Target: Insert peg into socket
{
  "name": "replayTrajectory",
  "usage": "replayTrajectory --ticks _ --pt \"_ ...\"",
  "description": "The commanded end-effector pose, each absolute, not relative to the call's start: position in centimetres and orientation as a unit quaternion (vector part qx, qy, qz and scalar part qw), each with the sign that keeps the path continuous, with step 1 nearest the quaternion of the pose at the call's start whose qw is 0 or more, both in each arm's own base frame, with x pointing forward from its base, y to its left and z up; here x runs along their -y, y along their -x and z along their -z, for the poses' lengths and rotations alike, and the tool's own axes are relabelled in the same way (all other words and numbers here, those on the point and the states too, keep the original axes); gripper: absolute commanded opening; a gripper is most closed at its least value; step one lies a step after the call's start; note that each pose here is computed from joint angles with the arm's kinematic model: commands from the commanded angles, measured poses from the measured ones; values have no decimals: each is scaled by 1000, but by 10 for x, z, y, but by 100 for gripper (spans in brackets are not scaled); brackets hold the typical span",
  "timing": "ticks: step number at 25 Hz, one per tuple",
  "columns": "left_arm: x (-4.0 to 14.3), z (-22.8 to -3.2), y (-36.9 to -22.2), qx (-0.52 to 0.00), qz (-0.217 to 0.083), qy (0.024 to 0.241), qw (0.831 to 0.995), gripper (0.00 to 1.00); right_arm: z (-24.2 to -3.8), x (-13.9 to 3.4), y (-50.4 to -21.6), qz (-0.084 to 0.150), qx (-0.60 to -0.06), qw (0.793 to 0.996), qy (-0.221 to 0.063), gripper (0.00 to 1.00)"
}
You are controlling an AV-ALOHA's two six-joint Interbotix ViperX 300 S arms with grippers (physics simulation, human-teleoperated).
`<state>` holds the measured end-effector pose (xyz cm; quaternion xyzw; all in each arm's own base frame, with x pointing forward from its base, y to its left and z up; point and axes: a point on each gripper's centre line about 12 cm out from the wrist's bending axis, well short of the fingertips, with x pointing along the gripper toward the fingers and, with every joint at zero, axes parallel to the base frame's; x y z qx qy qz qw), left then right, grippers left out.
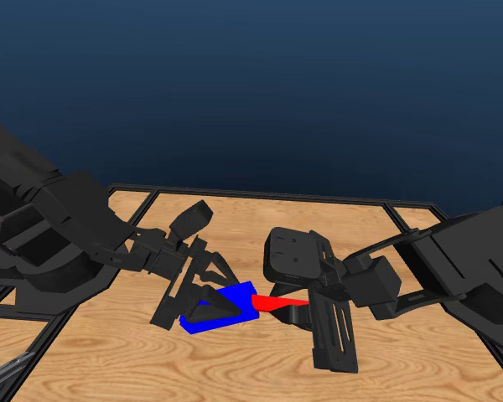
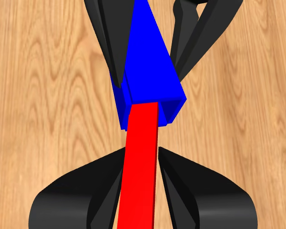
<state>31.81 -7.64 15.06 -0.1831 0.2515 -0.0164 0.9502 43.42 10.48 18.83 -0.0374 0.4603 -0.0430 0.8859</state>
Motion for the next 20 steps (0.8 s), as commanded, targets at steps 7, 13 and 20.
replayTrajectory --ticks 7,13,20 --pt "88 -170 -352 -211 35 171 962 0 -200 -97 -469 9 -410 912 30 0" --pt "93 -169 -359 -224 39 174 958 0 -194 -98 -473 1 -419 907 30 100" --pt "92 -167 -359 -211 36 184 959 0 -188 -89 -436 11 -437 899 -24 100"
